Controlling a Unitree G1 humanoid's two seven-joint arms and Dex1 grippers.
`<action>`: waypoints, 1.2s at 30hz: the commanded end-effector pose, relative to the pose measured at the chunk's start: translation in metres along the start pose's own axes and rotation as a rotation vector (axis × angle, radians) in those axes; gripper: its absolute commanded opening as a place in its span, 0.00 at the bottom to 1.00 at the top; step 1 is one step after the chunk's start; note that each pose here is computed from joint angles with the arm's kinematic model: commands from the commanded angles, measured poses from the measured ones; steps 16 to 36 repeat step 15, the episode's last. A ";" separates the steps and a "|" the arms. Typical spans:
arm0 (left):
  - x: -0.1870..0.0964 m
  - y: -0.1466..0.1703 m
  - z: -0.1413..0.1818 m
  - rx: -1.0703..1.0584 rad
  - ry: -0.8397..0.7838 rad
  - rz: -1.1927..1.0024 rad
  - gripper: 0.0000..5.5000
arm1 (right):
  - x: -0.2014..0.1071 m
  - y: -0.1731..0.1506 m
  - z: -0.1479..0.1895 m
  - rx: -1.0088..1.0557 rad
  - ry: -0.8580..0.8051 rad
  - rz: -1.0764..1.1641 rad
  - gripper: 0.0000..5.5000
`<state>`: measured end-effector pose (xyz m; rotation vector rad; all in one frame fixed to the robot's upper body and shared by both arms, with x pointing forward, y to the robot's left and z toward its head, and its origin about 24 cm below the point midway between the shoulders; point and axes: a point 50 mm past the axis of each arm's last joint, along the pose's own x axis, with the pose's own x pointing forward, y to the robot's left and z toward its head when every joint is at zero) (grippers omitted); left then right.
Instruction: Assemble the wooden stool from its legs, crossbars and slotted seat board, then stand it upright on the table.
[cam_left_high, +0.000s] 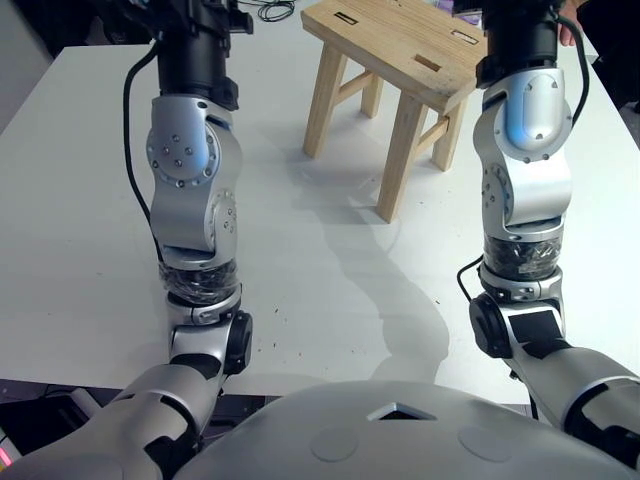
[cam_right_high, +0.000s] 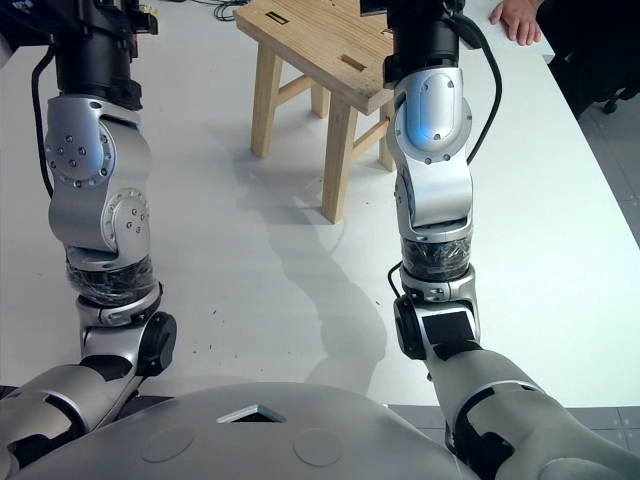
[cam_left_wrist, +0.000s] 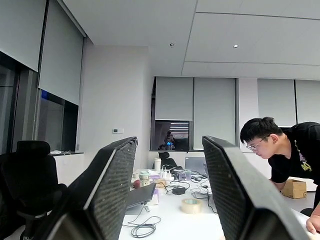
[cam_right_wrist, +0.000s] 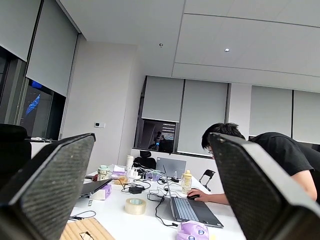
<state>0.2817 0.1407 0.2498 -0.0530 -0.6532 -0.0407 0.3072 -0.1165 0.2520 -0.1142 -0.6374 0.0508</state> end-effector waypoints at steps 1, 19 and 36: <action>0.000 0.001 0.002 0.032 -0.027 0.005 0.44 | 0.003 0.001 0.003 -0.004 -0.008 0.010 0.76; -0.001 0.006 -0.006 0.084 -0.010 -0.001 0.44 | -0.008 -0.010 -0.009 -0.066 0.009 -0.063 0.76; -0.001 0.006 -0.006 0.084 -0.010 -0.001 0.44 | -0.008 -0.010 -0.009 -0.066 0.009 -0.063 0.76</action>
